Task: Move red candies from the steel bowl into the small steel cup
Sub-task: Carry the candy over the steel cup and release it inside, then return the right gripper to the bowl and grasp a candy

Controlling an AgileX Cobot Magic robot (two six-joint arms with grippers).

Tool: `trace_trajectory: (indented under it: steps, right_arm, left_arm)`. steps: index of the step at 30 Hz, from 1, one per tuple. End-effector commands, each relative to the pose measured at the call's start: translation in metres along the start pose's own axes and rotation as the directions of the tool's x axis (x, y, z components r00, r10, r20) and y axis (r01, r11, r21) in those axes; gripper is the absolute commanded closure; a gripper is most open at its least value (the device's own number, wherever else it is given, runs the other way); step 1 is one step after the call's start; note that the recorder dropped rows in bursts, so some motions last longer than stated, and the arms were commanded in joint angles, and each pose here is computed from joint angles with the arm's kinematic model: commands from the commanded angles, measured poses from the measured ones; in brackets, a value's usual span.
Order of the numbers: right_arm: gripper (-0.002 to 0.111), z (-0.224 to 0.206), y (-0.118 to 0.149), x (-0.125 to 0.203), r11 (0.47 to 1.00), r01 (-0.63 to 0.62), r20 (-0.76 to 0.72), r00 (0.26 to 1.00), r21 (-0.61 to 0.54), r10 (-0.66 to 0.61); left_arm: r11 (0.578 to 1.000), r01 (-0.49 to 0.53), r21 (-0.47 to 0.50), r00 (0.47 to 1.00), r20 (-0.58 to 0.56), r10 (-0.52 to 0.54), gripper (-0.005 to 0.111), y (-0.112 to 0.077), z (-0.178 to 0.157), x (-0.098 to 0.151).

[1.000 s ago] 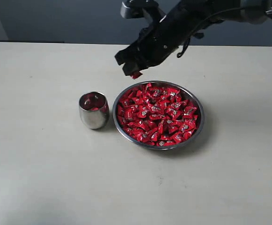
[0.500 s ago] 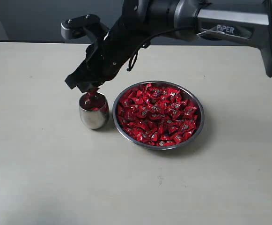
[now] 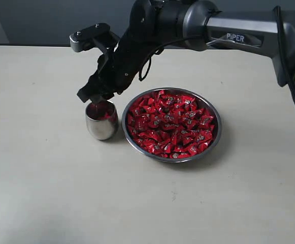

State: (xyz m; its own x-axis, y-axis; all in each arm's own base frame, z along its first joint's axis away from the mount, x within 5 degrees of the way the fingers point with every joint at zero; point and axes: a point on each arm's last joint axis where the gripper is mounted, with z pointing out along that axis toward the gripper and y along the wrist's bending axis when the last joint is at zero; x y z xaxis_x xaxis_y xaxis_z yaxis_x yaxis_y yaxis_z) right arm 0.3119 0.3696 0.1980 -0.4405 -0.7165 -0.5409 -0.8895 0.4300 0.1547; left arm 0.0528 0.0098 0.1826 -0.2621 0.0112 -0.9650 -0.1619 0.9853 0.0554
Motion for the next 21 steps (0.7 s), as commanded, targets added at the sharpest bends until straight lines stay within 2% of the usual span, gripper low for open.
trace_trajectory:
  steps: [1, 6, 11, 21]
  right_arm:
    - [0.073, -0.009, -0.002, -0.005, 1.0, 0.019, 0.023, 1.0, 0.024, -0.019]
    - [0.073, -0.037, -0.02, -0.009, 0.996, -0.034, 0.061, 0.998, 0.088, 0.029]
    - [0.073, -0.07, -0.05, -0.002, 0.982, -0.126, 0.105, 0.988, 0.138, 0.112]
    - [0.073, -0.1, -0.089, 0.061, 0.915, -0.313, 0.216, 0.941, 0.255, 0.261]
  left_arm:
    - [1.0, 0.001, -0.003, 1.0, 0.012, -0.001, 0.106, 0.0, 0.0, 0.0]
    - [1.0, 0.001, -0.003, 1.0, 0.012, -0.001, 0.106, 0.0, 0.0, 0.0]
    - [1.0, 0.001, -0.003, 1.0, 0.012, -0.001, 0.106, 0.0, 0.0, 0.0]
    - [1.0, 0.001, -0.003, 1.0, 0.012, -0.001, 0.106, 0.0, 0.0, 0.0]
